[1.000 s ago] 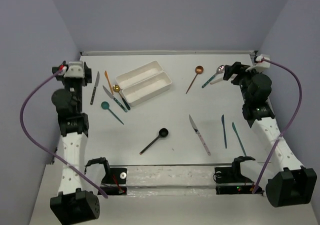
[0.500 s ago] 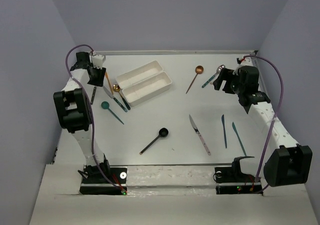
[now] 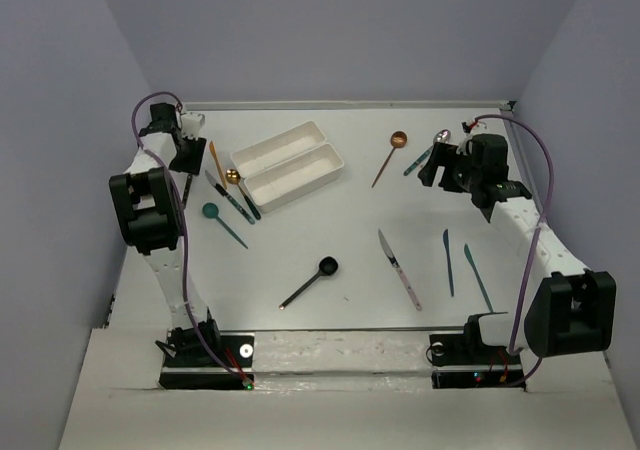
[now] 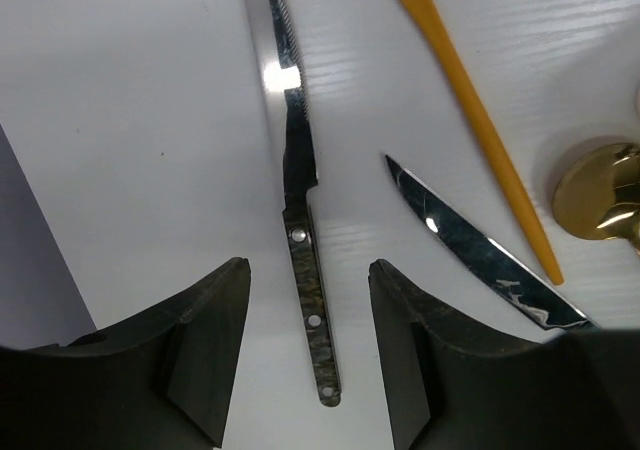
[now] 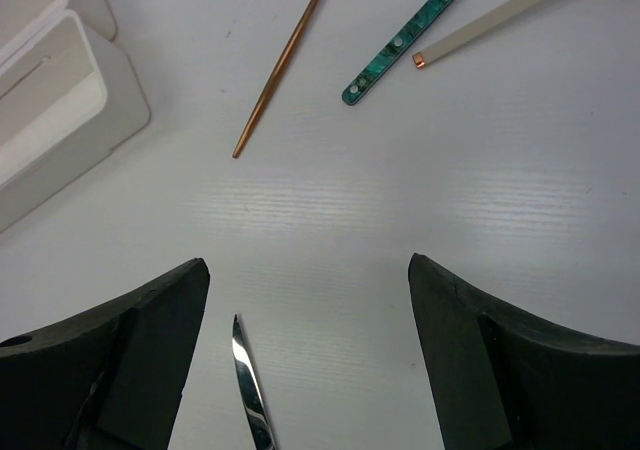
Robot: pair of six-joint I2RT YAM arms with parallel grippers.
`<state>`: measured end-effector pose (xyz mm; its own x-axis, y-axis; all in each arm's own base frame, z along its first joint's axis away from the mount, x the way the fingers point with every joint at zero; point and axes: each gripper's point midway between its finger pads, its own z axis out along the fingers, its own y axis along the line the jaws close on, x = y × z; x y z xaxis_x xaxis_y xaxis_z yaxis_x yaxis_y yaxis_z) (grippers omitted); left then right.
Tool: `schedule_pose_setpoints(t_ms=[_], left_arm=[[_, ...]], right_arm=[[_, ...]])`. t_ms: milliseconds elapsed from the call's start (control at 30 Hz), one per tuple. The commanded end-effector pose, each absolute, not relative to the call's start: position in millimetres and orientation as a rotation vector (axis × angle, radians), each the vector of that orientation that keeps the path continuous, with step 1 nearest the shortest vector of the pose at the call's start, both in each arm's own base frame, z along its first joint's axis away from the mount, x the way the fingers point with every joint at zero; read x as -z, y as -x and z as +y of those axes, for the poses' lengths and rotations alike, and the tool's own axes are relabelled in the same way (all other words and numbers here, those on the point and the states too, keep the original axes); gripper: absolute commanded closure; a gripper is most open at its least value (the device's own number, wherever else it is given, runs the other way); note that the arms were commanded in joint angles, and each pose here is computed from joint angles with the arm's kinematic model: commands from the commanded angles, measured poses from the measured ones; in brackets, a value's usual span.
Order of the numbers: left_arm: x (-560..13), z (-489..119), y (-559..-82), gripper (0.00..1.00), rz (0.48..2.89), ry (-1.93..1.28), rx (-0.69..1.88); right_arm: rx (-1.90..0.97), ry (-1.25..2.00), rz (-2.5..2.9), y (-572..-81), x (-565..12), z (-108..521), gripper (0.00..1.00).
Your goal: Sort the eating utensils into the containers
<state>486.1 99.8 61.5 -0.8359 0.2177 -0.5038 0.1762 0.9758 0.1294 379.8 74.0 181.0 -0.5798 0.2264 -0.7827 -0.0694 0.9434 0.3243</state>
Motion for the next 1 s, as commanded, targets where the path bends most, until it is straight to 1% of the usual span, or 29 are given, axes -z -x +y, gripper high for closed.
schedule_pose_setpoints(t_ms=[0, 133, 333, 533, 600, 767, 800, 900, 933, 967], left_arm=[[-70.0, 126.5, -473.9, 0.37, 2.596, -0.252, -0.186], [-46.8, 127.6, -469.7, 0.37, 2.660, -0.244, -0.160], [-26.0, 117.2, -459.8, 0.38, 2.680, -0.261, -0.096], [-35.1, 113.2, -461.5, 0.38, 2.633, -0.269, -0.082], [-33.1, 114.0, -461.8, 0.39, 2.637, -0.272, -0.085], [-6.4, 113.2, -456.5, 0.63, 2.701, -0.264, -0.061], [-3.0, 109.5, -455.4, 0.75, 2.705, -0.271, -0.037], [-0.6, 104.4, -453.7, 0.97, 2.702, -0.282, -0.017], [-1.9, 103.8, -455.2, 1.00, 2.695, -0.281, -0.013], [-3.7, 105.2, -456.9, 1.00, 2.689, -0.279, -0.019]], right_arm=[[-0.409, -0.095, 2.126, -385.0, -185.9, 73.9, 0.13], [-0.424, -0.090, 2.139, -384.7, -181.6, 76.3, 0.13], [-0.412, -0.098, 2.148, -385.8, -177.6, 74.6, 0.13], [-0.404, -0.101, 2.154, -386.9, -175.2, 73.6, 0.13], [-0.404, -0.102, 2.157, -387.1, -174.1, 73.6, 0.13], [-0.400, -0.101, 2.150, -386.5, -176.2, 73.0, 0.13], [-0.398, -0.099, 2.146, -386.7, -177.9, 72.6, 0.13], [-0.395, -0.101, 2.145, -386.4, -177.4, 72.1, 0.13], [-0.397, -0.102, 2.147, -386.4, -176.8, 72.4, 0.13], [-0.397, -0.102, 2.146, -386.7, -177.5, 72.4, 0.13]])
